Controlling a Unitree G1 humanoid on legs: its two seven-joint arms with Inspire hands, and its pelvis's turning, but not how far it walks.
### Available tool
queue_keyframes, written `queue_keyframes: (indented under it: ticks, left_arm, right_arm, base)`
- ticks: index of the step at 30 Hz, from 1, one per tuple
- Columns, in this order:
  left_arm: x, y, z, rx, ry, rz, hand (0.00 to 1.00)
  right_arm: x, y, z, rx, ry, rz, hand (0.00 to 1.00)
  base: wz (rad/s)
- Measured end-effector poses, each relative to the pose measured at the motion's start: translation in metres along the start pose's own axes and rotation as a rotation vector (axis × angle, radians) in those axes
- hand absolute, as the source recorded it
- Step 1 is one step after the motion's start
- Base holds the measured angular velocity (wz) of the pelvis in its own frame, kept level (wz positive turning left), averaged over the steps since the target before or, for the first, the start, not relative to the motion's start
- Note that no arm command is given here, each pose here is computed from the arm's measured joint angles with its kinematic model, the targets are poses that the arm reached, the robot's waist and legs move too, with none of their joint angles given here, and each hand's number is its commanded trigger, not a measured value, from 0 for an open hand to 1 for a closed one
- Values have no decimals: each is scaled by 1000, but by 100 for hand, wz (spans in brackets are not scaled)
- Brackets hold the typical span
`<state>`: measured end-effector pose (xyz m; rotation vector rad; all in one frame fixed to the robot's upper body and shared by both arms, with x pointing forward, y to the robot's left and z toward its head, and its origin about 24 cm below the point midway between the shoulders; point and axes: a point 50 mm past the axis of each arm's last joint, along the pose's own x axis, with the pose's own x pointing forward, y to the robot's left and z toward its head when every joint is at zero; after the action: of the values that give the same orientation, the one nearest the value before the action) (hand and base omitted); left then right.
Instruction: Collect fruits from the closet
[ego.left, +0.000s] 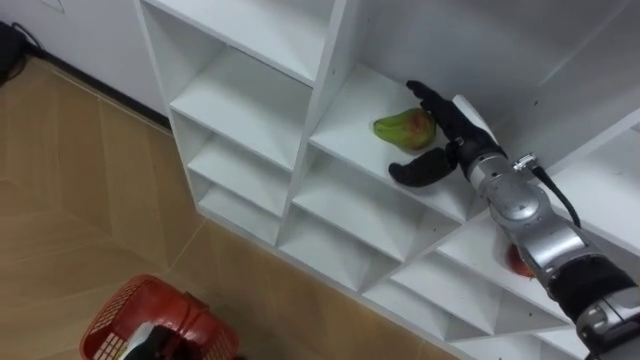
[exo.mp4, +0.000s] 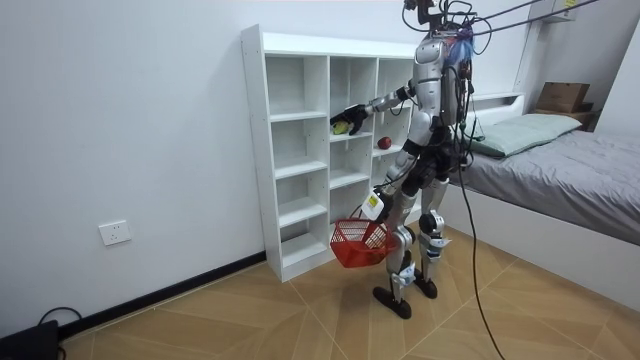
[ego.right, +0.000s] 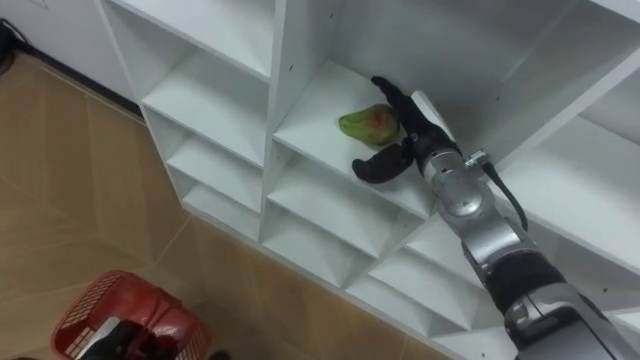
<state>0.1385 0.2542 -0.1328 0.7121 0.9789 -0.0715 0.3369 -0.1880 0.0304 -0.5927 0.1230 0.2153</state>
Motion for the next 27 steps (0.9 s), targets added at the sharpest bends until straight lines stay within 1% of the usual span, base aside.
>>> queue_keyframes:
  ticks: [2, 3, 4, 5, 6, 7, 12, 17, 27]
  left_arm:
    - [0, -1, 0, 3, 0, -2, 100]
    - [0, -1, 0, 3, 0, -2, 100]
    - [0, -1, 0, 3, 2, -3, 100]
    - [0, -1, -1, 3, 5, -4, 100]
    - [0, -1, -1, 3, 7, -4, 100]
    - [0, -2, -2, 3, 9, -6, 100]
    - [0, -3, -2, 2, 14, -9, 100]
    - [0, -3, -1, 5, 12, -11, 100]
    - [0, -3, -1, 5, 12, -11, 100]
  right_arm:
    - [0, 0, 0, -9, 0, 3, 0]
    - [0, 0, 0, -12, 0, 5, 20]
    - [0, 1, 0, -15, 0, 7, 51]
    - [0, 1, 0, -17, 1, 8, 67]
    - [0, 1, 0, -19, 1, 8, 97]
    - [0, 1, 0, -21, 1, 9, 100]
    - [0, 0, 0, -22, 2, 3, 100]
    - [2, -5, -1, -37, 14, -52, 100]
    - [3, -4, -2, -35, 27, -57, 100]
  base:
    - [0]
    - [0]
    - [0]
    - [0]
    - [0]
    - [0]
    - [0]
    - [0]
    - [0]
